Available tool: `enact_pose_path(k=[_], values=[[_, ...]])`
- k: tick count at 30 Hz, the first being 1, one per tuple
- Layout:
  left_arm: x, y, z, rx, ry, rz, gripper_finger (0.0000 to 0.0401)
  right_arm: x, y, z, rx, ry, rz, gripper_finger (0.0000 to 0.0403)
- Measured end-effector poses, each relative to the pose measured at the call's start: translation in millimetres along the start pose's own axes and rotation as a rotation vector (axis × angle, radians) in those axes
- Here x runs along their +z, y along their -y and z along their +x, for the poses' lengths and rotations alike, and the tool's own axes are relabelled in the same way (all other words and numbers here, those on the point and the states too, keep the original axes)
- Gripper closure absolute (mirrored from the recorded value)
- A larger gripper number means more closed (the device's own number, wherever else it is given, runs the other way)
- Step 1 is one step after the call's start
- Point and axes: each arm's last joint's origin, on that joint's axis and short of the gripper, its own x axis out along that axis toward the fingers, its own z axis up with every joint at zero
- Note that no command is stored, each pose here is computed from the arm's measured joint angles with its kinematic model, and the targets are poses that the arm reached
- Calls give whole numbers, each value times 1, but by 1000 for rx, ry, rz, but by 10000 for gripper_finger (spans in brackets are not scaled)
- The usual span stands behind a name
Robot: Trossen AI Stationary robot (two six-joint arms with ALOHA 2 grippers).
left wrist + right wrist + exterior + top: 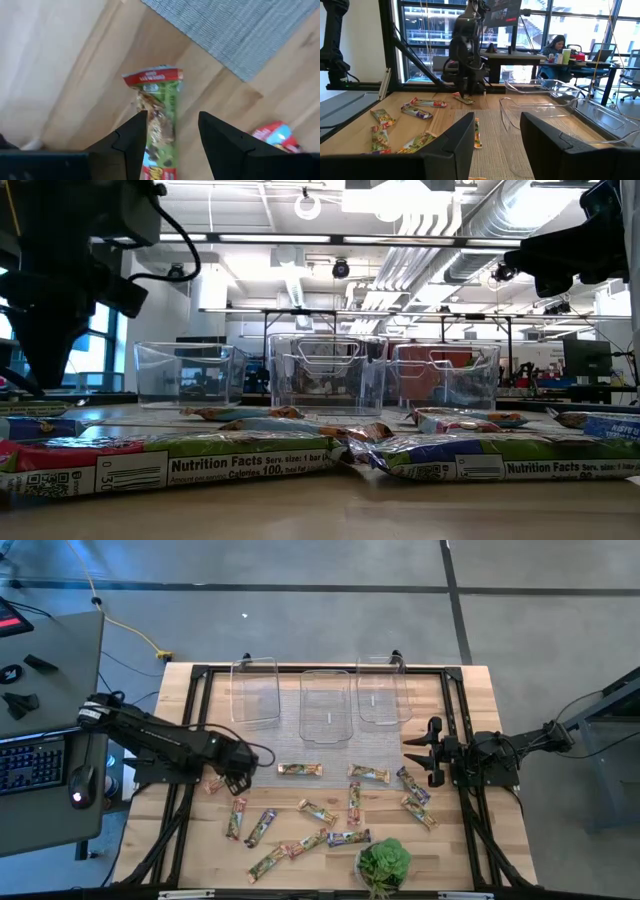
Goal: Pick and place Granola Bars by type
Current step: Put the red granola bar into the left transparent bin
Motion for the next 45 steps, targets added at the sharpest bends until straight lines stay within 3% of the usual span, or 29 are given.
enact_pose_path(k=[8, 17, 29, 35, 39, 45], values=[[-8, -3, 18, -37, -25, -20, 212, 0, 0, 0, 0, 0, 0, 258], [-7, -6, 19, 25, 17, 29, 164, 0, 0, 0, 0, 0, 0, 258], [0, -2, -8, 63, 6, 35, 162, 0, 0, 0, 0, 0, 0, 258], [-10, -10, 7, 100, -47, 62, 162, 0, 0, 0, 0, 0, 0, 258], [-12, -10, 18, 46, -42, 50, 162, 0, 0, 0, 0, 0, 0, 258], [-17, -15, 33, 48, -24, 55, 162, 0, 0, 0, 0, 0, 0, 258]])
